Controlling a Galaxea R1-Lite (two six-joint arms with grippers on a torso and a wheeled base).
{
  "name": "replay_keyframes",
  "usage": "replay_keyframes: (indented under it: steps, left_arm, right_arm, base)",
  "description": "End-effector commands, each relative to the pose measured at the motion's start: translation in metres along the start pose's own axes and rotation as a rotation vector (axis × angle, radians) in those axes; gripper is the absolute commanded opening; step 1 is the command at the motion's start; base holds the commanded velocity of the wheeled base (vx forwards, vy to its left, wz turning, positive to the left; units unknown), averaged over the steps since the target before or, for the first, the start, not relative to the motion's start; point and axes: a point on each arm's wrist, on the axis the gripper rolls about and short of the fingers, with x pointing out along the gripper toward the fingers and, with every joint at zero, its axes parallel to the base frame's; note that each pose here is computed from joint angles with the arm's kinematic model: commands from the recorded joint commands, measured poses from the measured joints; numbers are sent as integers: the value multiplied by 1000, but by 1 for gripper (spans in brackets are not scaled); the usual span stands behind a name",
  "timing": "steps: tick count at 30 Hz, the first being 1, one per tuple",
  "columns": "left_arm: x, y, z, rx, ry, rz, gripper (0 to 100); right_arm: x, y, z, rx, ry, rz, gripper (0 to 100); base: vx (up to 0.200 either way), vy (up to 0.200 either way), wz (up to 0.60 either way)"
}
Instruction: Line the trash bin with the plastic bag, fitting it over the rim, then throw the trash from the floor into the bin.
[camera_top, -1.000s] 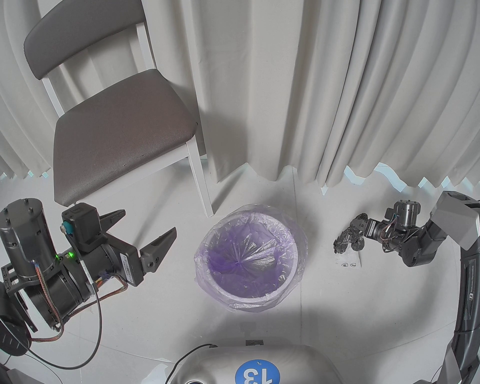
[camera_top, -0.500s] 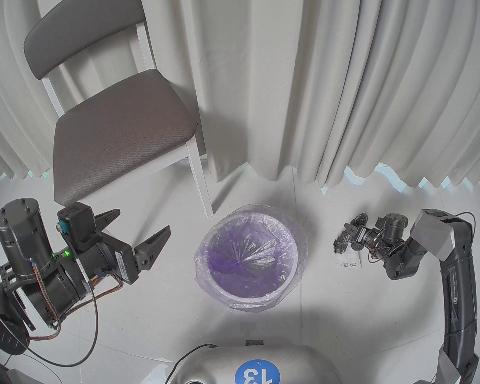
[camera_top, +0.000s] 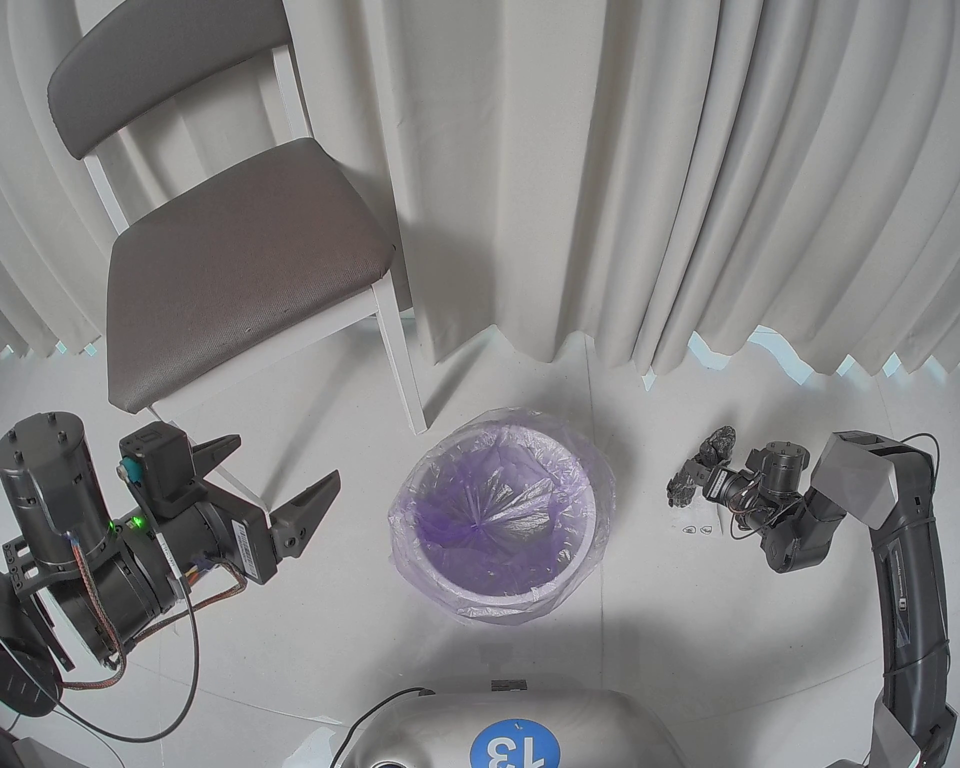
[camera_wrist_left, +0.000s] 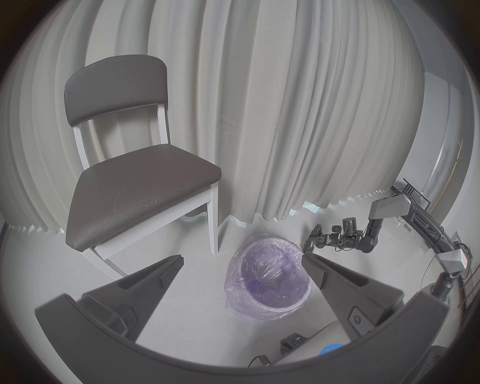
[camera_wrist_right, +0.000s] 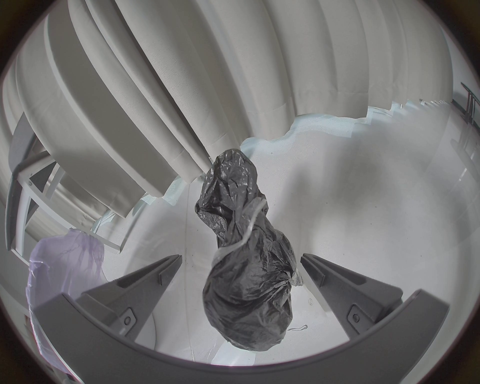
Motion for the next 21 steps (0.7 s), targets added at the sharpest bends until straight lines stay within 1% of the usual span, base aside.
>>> replay_keyframes:
  steps: [1, 4, 11, 12, 18, 21]
  left_arm:
    - [-1, 0, -1, 3, 4, 1, 100]
    - [-2, 0, 0, -2, -3, 2, 100]
    - [0, 0, -3, 1, 10, 0, 100]
    - [1, 0, -2, 1, 10, 0, 100]
    - [3, -2, -5, 3, 25, -7, 100]
    - [1, -3, -10, 18, 41, -15, 100]
  right_arm:
    - [0, 0, -1, 0, 4, 1, 100]
    - [0, 0, -1, 0, 6, 0, 100]
    - [0, 0, -1, 1, 4, 1, 100]
    - [0, 0, -1, 0, 4, 1, 0]
    - [1, 0, 0, 2, 7, 3, 0]
    - [1, 0, 0, 5, 6, 5, 0]
  base:
    - [0, 0, 0]
    - [0, 0, 0]
    - [0, 0, 0]
    - [0, 0, 0]
    - [0, 0, 0]
    - [0, 0, 0]
